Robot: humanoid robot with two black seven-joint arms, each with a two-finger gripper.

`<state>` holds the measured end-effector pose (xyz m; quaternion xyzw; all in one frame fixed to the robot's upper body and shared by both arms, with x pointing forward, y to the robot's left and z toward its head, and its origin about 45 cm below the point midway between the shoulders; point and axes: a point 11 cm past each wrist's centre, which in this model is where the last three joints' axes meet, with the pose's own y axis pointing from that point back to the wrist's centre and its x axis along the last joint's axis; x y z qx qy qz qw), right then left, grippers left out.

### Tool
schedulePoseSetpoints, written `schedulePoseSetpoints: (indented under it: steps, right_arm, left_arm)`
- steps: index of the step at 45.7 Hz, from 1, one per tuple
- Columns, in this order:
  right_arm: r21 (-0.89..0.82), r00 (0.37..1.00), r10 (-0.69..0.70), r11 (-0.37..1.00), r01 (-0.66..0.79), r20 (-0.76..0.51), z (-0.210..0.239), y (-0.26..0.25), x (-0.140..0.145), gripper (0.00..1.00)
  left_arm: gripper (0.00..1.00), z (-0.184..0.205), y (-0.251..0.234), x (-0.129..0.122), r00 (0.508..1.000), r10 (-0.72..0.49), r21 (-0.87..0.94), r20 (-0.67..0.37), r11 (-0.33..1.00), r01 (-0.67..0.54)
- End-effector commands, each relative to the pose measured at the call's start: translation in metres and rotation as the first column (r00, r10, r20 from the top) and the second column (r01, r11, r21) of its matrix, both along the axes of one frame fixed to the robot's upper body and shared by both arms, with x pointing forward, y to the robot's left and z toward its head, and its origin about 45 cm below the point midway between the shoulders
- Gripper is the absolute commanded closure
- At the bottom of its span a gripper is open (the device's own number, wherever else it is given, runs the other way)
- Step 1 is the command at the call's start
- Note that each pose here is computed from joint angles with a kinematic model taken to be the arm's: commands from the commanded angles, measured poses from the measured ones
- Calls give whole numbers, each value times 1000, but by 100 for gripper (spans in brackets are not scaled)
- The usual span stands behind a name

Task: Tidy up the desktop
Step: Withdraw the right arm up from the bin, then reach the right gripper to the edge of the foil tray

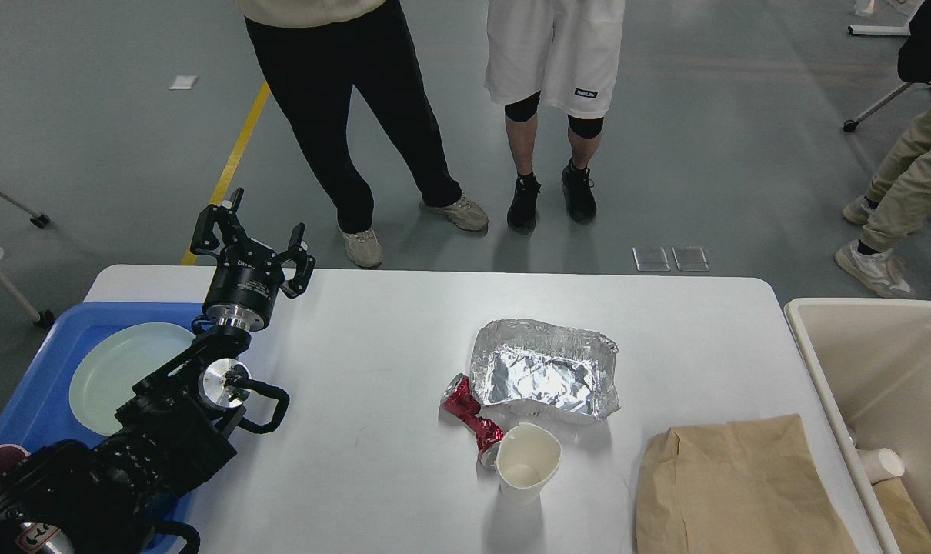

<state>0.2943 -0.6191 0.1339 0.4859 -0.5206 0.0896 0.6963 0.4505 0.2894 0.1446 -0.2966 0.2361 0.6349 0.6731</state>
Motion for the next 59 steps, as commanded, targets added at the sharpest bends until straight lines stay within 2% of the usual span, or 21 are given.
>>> schedulePoseSetpoints:
  steps: [1,9,20,32,42,50,59]
  right_arm:
    - [39,993,19,999,-14,-116,23,-4,1,0]
    - [169,973,33,986,7,-228,67,3,19,0]
    - [270,936,125,962,-33,-329,135,38,62,0]
    - [283,858,313,936,-208,-408,204,116,119,0]
    - [296,762,460,886,-357,-456,243,203,147,0]
    - [310,645,588,807,-502,-487,242,293,161,0]
    - [400,513,702,707,-583,-493,200,370,158,1]
  left_arm:
    - [3,0,0,0,1000,0,0,0,1000,0]
    - [3,0,0,0,1000,0,0,0,1000,0]
    - [3,0,0,0,1000,0,0,0,1000,0]
    - [3,0,0,0,1000,0,0,0,1000,0]
    - [3,0,0,0,1000,0,0,0,1000,0]
    - [3,0,1,0,1000,1,1,0,1000,-1]
    - [3,0,0,0,1000,0,0,0,1000,0]
